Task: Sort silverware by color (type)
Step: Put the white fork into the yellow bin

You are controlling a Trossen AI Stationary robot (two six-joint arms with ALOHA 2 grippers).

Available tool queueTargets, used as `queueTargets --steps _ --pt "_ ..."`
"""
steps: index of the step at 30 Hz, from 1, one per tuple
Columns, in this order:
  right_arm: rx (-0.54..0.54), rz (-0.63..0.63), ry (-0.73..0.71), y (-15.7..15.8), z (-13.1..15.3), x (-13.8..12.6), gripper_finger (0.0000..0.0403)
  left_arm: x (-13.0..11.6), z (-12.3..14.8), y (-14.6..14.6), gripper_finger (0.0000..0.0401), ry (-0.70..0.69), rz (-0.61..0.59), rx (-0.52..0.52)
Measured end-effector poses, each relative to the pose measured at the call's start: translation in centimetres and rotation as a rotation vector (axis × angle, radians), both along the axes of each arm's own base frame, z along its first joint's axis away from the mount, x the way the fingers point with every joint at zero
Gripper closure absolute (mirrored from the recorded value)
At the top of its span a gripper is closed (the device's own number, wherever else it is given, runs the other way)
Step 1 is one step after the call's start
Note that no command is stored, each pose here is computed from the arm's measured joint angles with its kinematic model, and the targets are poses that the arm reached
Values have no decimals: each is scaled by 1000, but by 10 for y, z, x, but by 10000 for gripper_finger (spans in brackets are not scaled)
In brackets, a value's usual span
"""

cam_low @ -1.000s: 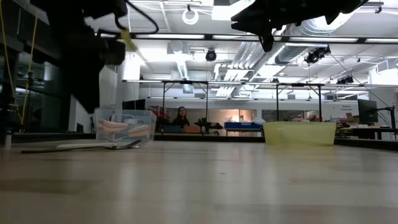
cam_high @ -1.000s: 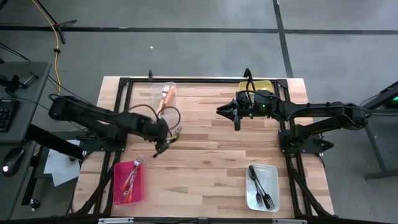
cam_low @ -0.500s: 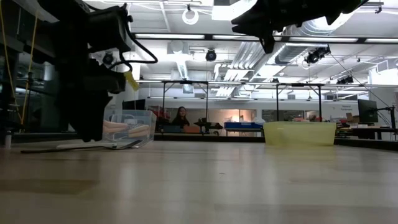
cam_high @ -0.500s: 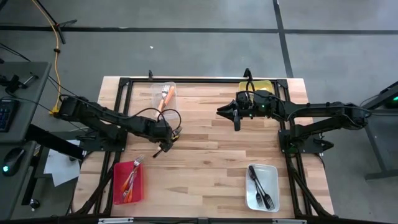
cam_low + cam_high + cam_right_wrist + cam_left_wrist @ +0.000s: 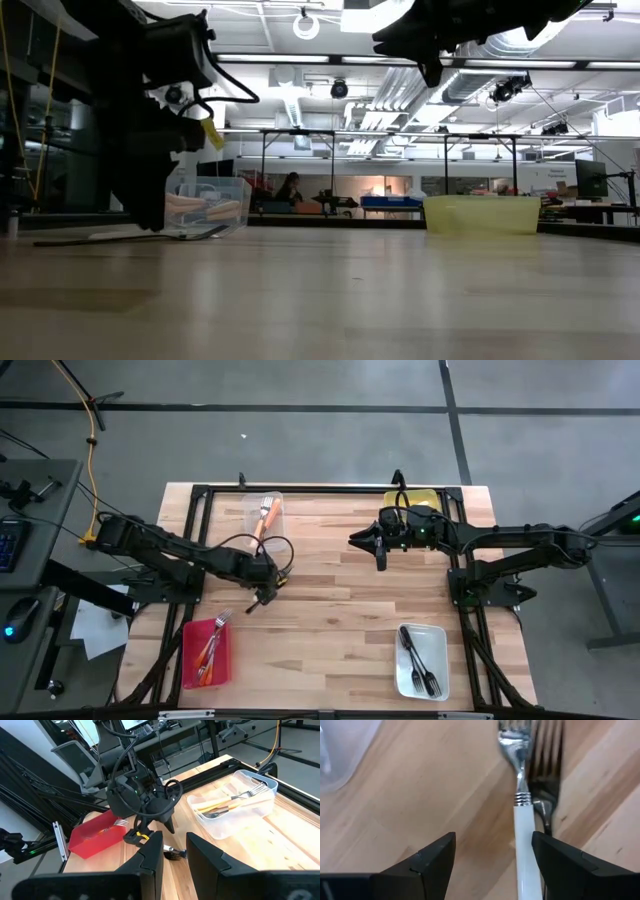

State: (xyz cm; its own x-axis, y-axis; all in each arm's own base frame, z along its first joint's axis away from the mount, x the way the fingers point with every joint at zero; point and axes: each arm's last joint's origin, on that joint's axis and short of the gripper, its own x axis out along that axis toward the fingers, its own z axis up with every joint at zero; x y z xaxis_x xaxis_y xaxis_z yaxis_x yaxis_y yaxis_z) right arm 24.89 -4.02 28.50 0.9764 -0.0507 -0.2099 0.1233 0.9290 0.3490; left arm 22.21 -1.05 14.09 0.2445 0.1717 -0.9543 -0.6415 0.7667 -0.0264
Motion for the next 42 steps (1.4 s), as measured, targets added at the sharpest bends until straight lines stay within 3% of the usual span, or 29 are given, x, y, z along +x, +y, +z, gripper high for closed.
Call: queueTargets --steps 4,17,21,30,42 --pt "0 0 0 0 0 0 334 5 -4 -2 149 -5 -58 2" --pt "2 0 9 0 -1 0 334 6 -9 -2 156 16 -90 17" --pt "2 -1 10 0 -1 0 334 6 -9 -2 199 21 -102 20" --pt "2 -1 10 0 -1 0 334 6 -9 -2 380 23 -116 33" --pt "-5 1 10 0 -1 0 334 6 -9 -2 382 31 -149 42"
